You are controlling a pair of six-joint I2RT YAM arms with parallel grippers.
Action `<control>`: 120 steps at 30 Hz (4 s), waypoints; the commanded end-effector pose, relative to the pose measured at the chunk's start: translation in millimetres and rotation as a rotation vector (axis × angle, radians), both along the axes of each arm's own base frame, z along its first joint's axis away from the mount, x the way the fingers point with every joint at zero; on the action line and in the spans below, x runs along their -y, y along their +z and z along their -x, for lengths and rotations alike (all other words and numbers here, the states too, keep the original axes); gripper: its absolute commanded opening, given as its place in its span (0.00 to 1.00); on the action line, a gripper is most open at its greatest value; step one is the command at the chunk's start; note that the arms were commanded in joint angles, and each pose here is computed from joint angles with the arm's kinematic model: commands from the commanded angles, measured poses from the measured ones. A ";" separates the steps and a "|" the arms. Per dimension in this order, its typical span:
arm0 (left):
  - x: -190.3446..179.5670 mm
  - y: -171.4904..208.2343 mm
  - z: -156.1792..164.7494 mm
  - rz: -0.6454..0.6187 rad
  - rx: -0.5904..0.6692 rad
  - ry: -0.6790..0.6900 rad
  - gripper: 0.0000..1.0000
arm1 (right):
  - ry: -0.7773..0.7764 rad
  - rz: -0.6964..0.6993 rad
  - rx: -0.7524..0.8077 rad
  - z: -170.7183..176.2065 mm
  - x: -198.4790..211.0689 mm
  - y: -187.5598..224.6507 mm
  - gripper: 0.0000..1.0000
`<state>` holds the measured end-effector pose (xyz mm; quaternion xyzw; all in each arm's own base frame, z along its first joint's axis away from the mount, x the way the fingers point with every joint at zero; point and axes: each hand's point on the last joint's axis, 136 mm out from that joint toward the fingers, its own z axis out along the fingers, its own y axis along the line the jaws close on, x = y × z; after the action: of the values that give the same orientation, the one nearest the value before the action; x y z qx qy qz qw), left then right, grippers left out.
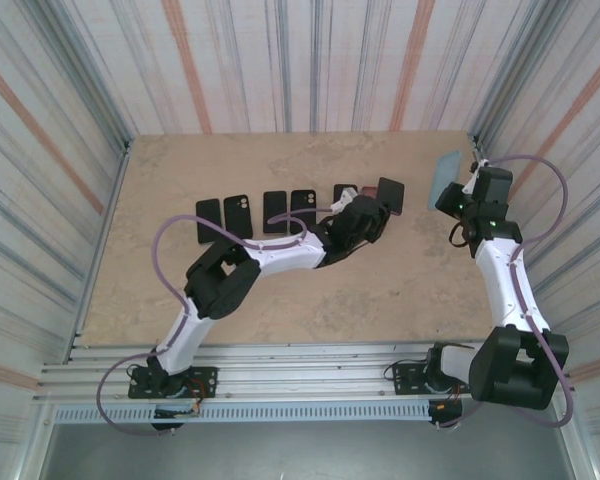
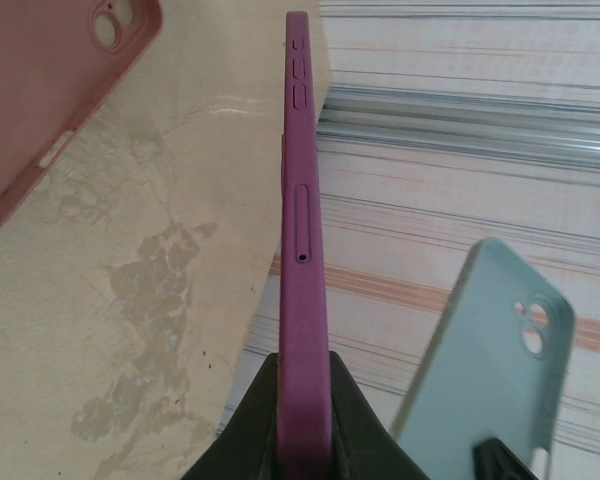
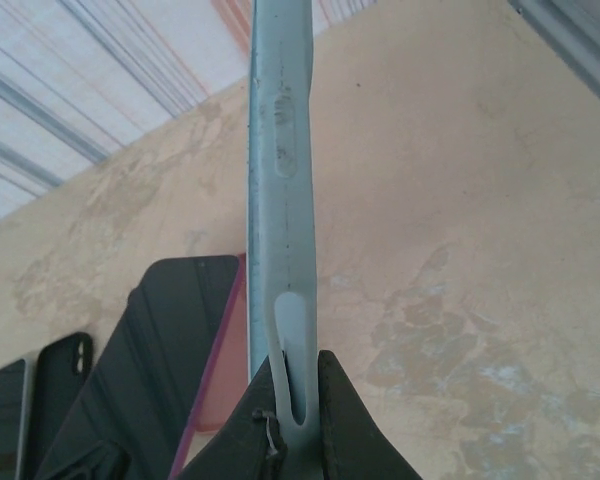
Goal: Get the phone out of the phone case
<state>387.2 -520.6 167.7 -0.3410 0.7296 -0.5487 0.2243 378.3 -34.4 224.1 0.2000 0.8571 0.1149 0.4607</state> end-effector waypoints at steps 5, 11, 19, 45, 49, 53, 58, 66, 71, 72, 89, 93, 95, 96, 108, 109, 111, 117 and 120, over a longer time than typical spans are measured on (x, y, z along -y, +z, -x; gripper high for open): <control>27.9 14.1 -11.8 0.085 0.024 0.063 0.04 | -0.023 0.083 -0.012 1.8 17.8 3.6 0.07; 40.9 -2.2 -23.3 0.081 0.011 0.097 0.04 | -0.044 0.087 -0.022 2.2 26.5 -2.8 0.07; 58.4 -26.5 -29.3 0.077 -0.027 0.104 0.04 | -0.050 0.076 -0.027 -2.3 29.8 -10.1 0.07; 90.8 -82.2 -29.2 0.081 -0.158 0.065 0.24 | -0.024 0.078 -0.107 -4.5 32.9 -42.9 0.06; 93.3 -91.0 -21.5 0.058 -0.213 0.039 0.32 | -0.022 0.073 -0.111 -4.7 32.6 -45.8 0.06; 93.9 -93.3 -18.2 0.045 -0.225 0.027 0.38 | -0.021 0.068 -0.116 -4.6 32.5 -49.2 0.06; 95.3 -98.8 -13.9 0.033 -0.245 0.006 0.46 | -0.020 0.064 -0.122 -4.8 32.5 -52.4 0.06; 97.5 -102.3 -10.0 0.035 -0.300 -0.050 0.55 | -0.018 0.061 -0.141 -3.6 32.9 -61.1 0.06; 96.1 -102.0 -16.9 0.051 -0.305 -0.065 0.57 | -0.016 0.052 -0.151 -2.4 34.0 -66.2 0.06; 96.2 -101.8 -18.9 0.055 -0.303 -0.067 0.57 | -0.016 0.052 -0.151 -2.3 34.0 -66.2 0.06; 88.0 -46.3 -32.2 0.079 -0.150 -0.148 0.62 | 0.018 0.034 -0.147 -9.6 34.6 -64.6 0.07; 78.6 -16.0 -35.3 0.080 -0.064 -0.186 0.65 | 0.101 0.001 -0.168 -12.7 30.8 -75.6 0.07; 71.6 -1.4 -36.0 0.065 -0.015 -0.214 0.66 | 0.126 0.001 -0.190 -12.7 33.5 -83.6 0.07; 66.8 7.2 -36.1 0.056 0.017 -0.228 0.67 | 0.139 -0.005 -0.204 -12.9 34.7 -88.8 0.07; 10.9 78.4 -28.6 0.005 0.294 -0.370 0.78 | 0.216 -0.076 -0.275 -33.6 42.6 -127.0 0.08; 6.2 81.4 -27.7 0.004 0.305 -0.374 0.79 | 0.220 -0.082 -0.277 -36.0 42.6 -129.4 0.09; -1.9 89.6 -23.6 0.000 0.339 -0.392 0.81 | 0.231 -0.100 -0.287 -41.0 42.3 -136.0 0.09; -26.5 100.8 -20.6 -0.002 0.374 -0.404 0.82 | 0.217 -0.126 -0.316 -49.6 45.8 -149.8 0.10; -37.6 112.9 -21.0 -0.001 0.400 -0.400 0.83 | 0.207 -0.140 -0.334 -51.5 47.6 -155.2 0.10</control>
<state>413.0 -498.0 227.7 -0.1135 0.7537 -0.6099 0.2170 424.5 -80.9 66.6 0.1556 0.9290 0.1762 0.2857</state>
